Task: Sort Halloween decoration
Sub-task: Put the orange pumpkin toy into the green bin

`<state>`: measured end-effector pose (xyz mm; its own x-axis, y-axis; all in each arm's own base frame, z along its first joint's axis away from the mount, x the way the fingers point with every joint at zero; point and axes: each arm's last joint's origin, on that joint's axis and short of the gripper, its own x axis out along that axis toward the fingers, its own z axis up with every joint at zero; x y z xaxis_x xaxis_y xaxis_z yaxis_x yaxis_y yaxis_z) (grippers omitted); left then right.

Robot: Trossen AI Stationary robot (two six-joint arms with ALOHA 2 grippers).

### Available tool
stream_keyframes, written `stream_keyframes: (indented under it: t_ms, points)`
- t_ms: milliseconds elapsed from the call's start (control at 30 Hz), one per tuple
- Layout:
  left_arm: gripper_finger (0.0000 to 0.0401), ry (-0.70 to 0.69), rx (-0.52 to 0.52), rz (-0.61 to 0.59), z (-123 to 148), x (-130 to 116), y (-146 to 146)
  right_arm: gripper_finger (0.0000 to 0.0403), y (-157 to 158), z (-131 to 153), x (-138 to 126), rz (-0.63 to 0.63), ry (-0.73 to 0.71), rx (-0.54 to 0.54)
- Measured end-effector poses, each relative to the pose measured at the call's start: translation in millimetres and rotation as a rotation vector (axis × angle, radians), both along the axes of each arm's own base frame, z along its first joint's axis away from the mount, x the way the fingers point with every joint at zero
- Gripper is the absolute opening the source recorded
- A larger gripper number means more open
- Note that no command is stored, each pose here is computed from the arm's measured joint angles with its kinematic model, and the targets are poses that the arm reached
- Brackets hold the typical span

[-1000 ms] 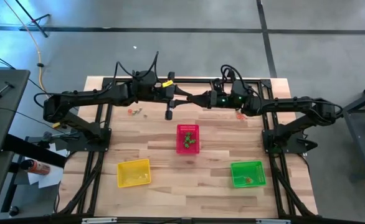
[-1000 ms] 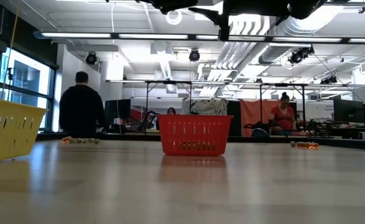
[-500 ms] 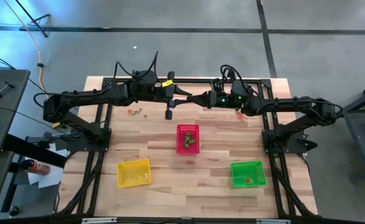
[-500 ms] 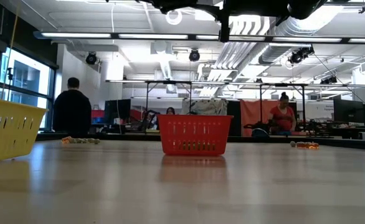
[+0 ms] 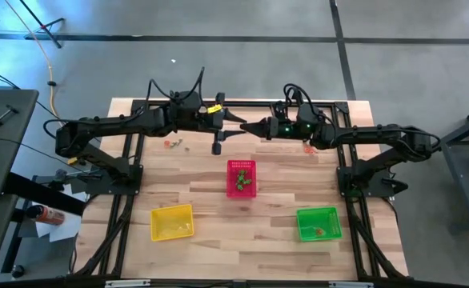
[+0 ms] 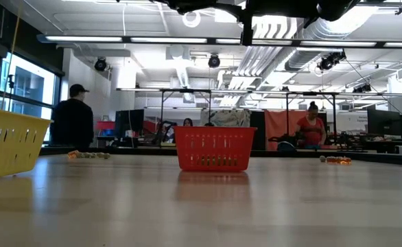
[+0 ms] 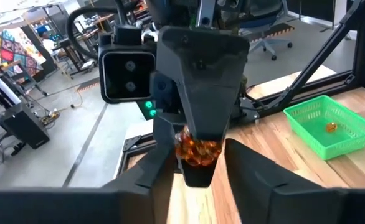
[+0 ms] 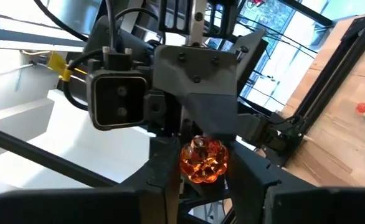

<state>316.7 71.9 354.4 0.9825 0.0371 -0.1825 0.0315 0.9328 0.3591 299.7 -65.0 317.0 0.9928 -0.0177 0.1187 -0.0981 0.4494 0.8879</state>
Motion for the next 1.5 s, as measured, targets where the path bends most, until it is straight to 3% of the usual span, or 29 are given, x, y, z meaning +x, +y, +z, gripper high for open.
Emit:
stream_keyframes:
  t_ms: [300, 533, 767, 933, 1100, 1267, 1367, 1500]
  points:
    - [0.0195, 0.004, 0.001, 0.001, 2, -3, 0, 0.0099, -1, 0, 0, -0.006, -0.001, -0.015]
    - [0.0198, 0.078, 0.024, 0.152, 17, -38, 5, 0.0099, -15, 3, -7, 0.056, -0.008, -0.088]
    - [0.0199, 0.088, -0.124, 0.307, 32, -79, 14, 0.0099, -20, 14, -23, 0.321, -0.045, -0.221]
    - [0.02, 0.07, -0.185, 0.35, 37, -91, 17, 0.0099, 0, 17, -31, 0.577, -0.005, -0.177]
    - [0.02, 0.074, -0.179, 0.357, 37, -91, 19, 0.0099, 37, 2, -38, 0.769, 0.208, -0.059]
    - [0.02, 0.107, -0.153, 0.351, 31, -84, 22, 0.0099, 83, -30, -54, 0.891, 0.586, 0.056]
    - [0.02, 0.125, -0.133, 0.346, 27, -80, 24, 0.0099, 109, -47, -69, 0.886, 0.853, 0.083]
    - [0.02, 0.147, -0.13, 0.345, 23, -76, 25, 0.0099, 135, -64, -93, 0.758, 1.198, 0.113]
